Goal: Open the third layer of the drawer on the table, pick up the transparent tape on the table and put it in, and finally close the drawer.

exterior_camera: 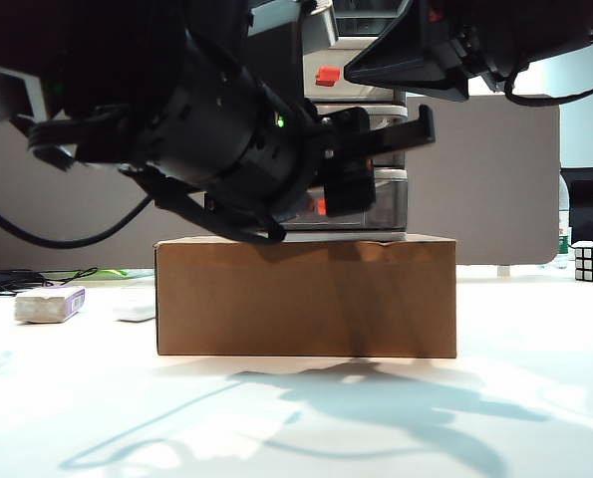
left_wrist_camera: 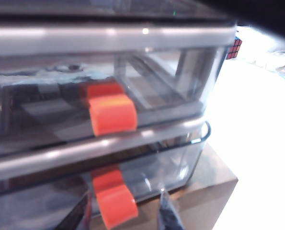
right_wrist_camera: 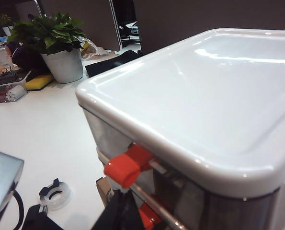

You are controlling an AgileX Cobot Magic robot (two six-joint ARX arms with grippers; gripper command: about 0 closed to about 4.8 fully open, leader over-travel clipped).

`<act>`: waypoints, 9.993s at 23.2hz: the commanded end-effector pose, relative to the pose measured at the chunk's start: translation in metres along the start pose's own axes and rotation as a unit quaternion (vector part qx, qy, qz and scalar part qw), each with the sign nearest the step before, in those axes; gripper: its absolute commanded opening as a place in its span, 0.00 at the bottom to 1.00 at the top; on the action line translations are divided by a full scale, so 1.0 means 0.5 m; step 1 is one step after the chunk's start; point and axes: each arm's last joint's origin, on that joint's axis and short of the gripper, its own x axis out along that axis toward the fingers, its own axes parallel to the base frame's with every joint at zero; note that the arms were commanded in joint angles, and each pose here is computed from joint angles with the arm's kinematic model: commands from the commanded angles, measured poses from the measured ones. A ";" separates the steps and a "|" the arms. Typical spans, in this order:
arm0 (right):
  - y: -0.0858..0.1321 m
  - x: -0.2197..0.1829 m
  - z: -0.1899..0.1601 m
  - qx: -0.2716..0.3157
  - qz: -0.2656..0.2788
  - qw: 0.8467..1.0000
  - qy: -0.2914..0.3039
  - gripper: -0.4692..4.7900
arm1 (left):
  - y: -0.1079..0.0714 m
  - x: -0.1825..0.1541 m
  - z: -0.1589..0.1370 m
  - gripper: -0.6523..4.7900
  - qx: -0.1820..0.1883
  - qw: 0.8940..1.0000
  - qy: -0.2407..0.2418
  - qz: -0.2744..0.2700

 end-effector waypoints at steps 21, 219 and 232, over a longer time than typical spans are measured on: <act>0.002 -0.001 0.007 -0.004 0.004 1.000 -0.009 0.08 | -0.018 0.034 0.006 0.34 -0.002 0.998 -0.016 0.067; 0.006 -0.018 0.031 -0.002 0.054 0.994 0.095 0.08 | 0.444 -0.185 -0.085 0.91 0.053 0.966 0.247 0.047; 0.006 -0.018 0.031 -0.002 0.054 0.994 0.095 0.08 | 0.446 -0.169 -0.091 0.68 0.055 0.963 0.264 0.007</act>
